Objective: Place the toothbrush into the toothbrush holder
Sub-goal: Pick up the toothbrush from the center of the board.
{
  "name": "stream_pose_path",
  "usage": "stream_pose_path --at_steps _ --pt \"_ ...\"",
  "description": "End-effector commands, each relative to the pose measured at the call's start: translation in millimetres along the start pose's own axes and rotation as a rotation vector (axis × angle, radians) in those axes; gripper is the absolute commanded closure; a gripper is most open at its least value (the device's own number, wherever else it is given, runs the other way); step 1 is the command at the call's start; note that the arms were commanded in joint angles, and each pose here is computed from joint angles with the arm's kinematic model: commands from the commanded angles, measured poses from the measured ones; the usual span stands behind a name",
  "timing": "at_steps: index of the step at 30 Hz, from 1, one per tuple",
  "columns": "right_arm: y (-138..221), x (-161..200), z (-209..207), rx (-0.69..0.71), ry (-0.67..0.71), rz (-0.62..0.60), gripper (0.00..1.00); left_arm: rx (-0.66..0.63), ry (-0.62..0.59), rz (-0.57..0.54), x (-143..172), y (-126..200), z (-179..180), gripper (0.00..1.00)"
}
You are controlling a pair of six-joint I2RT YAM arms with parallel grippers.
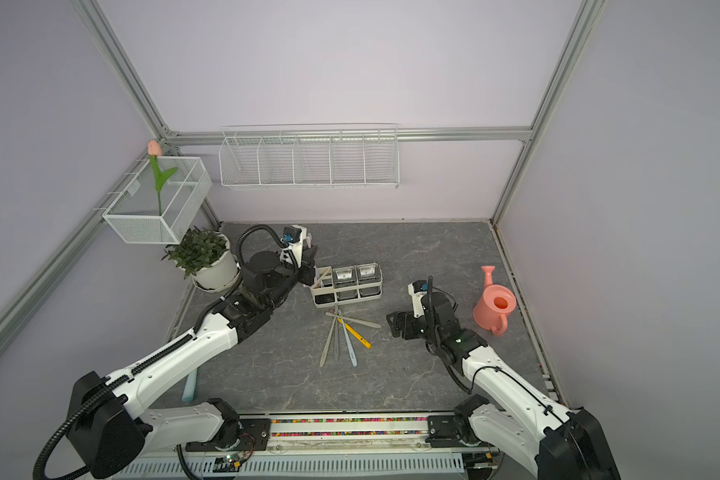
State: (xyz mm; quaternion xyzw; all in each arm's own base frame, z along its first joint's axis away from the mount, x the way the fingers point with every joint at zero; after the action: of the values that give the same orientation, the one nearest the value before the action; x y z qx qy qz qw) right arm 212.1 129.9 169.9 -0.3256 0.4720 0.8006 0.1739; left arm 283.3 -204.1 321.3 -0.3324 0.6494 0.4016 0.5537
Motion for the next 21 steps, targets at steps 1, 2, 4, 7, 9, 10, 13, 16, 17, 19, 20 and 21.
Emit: stream_pose_path --at_steps 1,2,4,7,9,10,13,16,17,19,20,21 --pt "-3 5 0 -0.026 -0.017 0.042 0.11 -0.030 -0.031 -0.042 -2 -2 3 1.00" --pt "-4 6 0 -0.029 -0.021 0.043 0.11 -0.038 -0.037 -0.043 -2 -4 4 1.00" --pt "-4 7 0 -0.032 -0.027 0.039 0.11 -0.047 -0.045 -0.043 0 -7 5 1.00" --pt "-4 7 0 -0.035 -0.040 0.033 0.11 -0.056 -0.060 -0.044 2 -13 7 1.00" --pt "-1 6 2 -0.053 -0.051 0.020 0.11 -0.069 -0.075 -0.043 4 -17 7 1.00" --pt "0 5 3 -0.064 -0.054 0.012 0.11 -0.081 -0.082 -0.041 5 -18 8 1.00" --pt "4 4 6 -0.091 -0.053 0.000 0.11 -0.129 -0.086 -0.044 9 -23 12 1.00" --pt "7 4 6 -0.083 -0.046 0.003 0.11 -0.124 -0.102 -0.047 13 -27 11 1.00" --pt "8 4 6 -0.081 -0.045 0.003 0.11 -0.122 -0.103 -0.050 14 -29 11 1.00" --pt "8 5 6 -0.085 -0.044 0.006 0.11 -0.117 -0.105 -0.053 14 -32 11 1.00" --pt "8 4 7 -0.092 -0.042 0.005 0.11 -0.122 -0.108 -0.049 15 -34 11 1.00" --pt "8 5 7 -0.095 -0.044 0.011 0.11 -0.136 -0.109 -0.049 16 -36 12 1.00"
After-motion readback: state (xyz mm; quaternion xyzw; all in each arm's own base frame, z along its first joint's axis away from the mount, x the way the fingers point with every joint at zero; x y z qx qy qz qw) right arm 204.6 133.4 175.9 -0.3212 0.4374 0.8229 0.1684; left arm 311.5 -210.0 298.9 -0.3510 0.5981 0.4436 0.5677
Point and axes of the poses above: each gripper's point midway between its finger pads, its own y axis back along the fingers, its own z axis along the line the jaws close on, x = y × z, the point moved 8 cm from there along y, back along the fingers, and after that the axes turned 5 degrees about y, right-handed, at the moved point
